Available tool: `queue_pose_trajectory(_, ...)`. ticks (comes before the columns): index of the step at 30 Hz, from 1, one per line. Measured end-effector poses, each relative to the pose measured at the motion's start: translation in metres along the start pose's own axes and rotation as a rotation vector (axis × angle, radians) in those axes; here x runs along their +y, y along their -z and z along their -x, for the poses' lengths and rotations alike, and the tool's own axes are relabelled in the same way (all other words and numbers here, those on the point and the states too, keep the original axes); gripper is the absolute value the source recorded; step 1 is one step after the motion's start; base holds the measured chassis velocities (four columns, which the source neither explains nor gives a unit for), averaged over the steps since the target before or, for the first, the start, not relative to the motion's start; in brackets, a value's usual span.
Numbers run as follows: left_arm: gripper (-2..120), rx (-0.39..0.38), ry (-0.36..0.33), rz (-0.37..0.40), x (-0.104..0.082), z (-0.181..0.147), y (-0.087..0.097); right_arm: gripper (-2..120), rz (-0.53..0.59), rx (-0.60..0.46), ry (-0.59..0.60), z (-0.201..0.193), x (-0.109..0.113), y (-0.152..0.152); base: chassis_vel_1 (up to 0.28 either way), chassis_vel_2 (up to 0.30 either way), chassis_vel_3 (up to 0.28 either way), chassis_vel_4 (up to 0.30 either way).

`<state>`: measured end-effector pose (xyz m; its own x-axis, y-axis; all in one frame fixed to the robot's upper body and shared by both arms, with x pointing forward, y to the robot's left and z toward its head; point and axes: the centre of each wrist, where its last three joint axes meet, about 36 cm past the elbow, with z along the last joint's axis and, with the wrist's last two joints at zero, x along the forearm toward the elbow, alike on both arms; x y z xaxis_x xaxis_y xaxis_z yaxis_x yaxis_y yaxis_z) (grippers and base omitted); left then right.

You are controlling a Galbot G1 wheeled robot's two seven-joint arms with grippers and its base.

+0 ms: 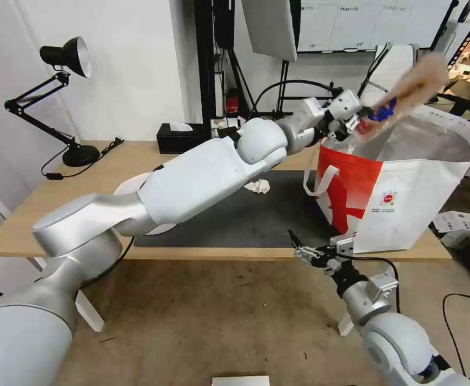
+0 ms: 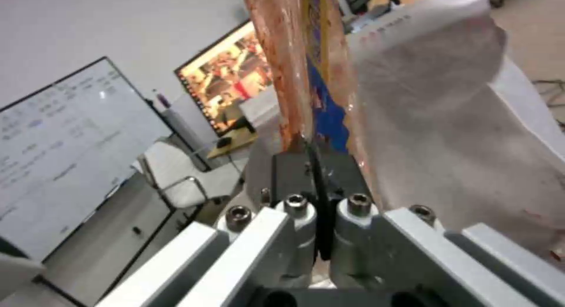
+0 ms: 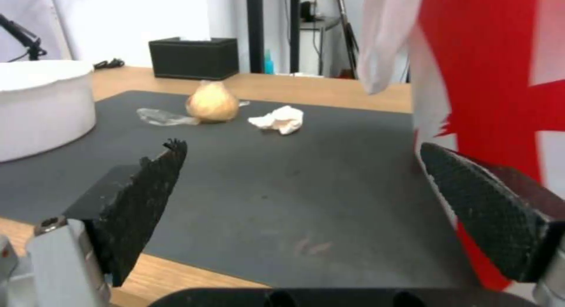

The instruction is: Pick up the trash from the table and place it into the takeout bag.

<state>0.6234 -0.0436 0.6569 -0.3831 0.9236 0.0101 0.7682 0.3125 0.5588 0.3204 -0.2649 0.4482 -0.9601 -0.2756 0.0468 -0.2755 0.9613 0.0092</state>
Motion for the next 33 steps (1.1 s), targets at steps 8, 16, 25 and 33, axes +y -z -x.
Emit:
queue_pose_trajectory(8,2,0.01,-0.01,0.017,0.0,-0.005,-0.004,100,0.005,-0.008,-0.001,-0.003,0.001,0.004,0.0,0.0,0.0,0.0)
queue_pose_trajectory(16,33,0.006,0.01,-0.013,0.0,-0.016,0.001,100,0.012,-0.002,-0.002,-0.005,0.001,0.003,0.0,0.0,0.0,0.0)
queue_pose_trajectory(25,64,-0.04,0.095,-0.104,-0.007,-0.054,0.012,100,0.017,-0.015,0.006,-0.007,0.003,0.009,0.0,0.0,0.0,0.0)
queue_pose_trajectory(33,91,-0.043,0.267,-0.202,-0.029,-0.158,-0.012,100,0.001,-0.074,0.006,-0.017,0.003,0.025,0.0,0.0,0.0,0.0)
